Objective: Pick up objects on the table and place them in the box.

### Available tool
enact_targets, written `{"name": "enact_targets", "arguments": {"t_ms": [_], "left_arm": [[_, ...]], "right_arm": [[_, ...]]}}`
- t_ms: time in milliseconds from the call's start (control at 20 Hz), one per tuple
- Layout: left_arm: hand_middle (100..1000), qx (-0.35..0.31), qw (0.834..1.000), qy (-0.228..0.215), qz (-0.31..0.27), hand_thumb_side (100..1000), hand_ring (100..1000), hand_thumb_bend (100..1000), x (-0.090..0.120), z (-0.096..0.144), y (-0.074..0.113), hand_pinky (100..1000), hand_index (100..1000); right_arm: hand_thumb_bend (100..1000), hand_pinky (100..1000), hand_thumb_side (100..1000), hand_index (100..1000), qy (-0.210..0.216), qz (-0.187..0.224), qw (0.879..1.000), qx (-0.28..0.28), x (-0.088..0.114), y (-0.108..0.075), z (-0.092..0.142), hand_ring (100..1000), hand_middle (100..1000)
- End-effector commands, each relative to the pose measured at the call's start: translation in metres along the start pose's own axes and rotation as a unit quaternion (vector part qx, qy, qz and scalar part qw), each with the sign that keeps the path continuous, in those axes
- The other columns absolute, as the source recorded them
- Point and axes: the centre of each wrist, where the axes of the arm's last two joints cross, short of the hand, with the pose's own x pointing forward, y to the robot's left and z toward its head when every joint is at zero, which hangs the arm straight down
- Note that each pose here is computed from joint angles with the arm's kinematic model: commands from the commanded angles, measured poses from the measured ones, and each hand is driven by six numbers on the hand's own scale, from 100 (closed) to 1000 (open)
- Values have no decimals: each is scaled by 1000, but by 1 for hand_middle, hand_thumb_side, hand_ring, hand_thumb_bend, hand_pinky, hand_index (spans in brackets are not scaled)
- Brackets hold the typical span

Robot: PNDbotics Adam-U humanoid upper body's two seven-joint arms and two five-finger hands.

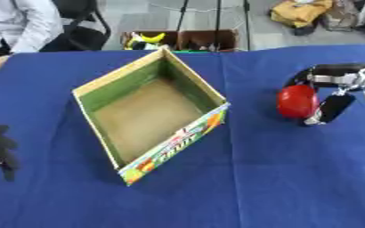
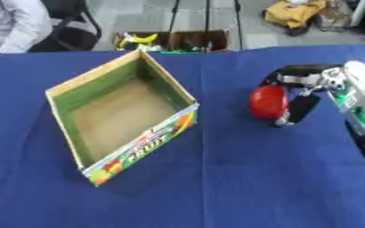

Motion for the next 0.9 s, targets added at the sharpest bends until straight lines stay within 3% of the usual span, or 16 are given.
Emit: {"name": "enact_targets", "arguments": {"t_ms": [50, 300, 650, 900], "left_arm": [[503, -3, 1000, -8, -5, 931, 388, 100, 4, -2, 4, 247, 739], [504, -4, 1000, -7, -5, 931, 388, 100, 3, -2, 3, 248, 739], [504, -4, 1000, -7, -5, 931, 390, 100, 4, -2, 3, 248, 739], [504, -4, 1000, -8, -5, 930, 393, 100, 4, -2, 3, 249, 738]], "right_arm": [[452, 727, 285, 919, 3, 6, 1000, -14, -2, -15, 7, 805, 872], [455, 717, 295, 917, 4, 1, 1000, -19, -1, -16, 7, 798, 866], [395, 632, 271, 869, 13, -3, 1000, -28, -2, -14, 6, 723, 812], [174, 558, 205, 785, 19, -18, 998, -51, -5, -12, 5, 651, 758]]}}
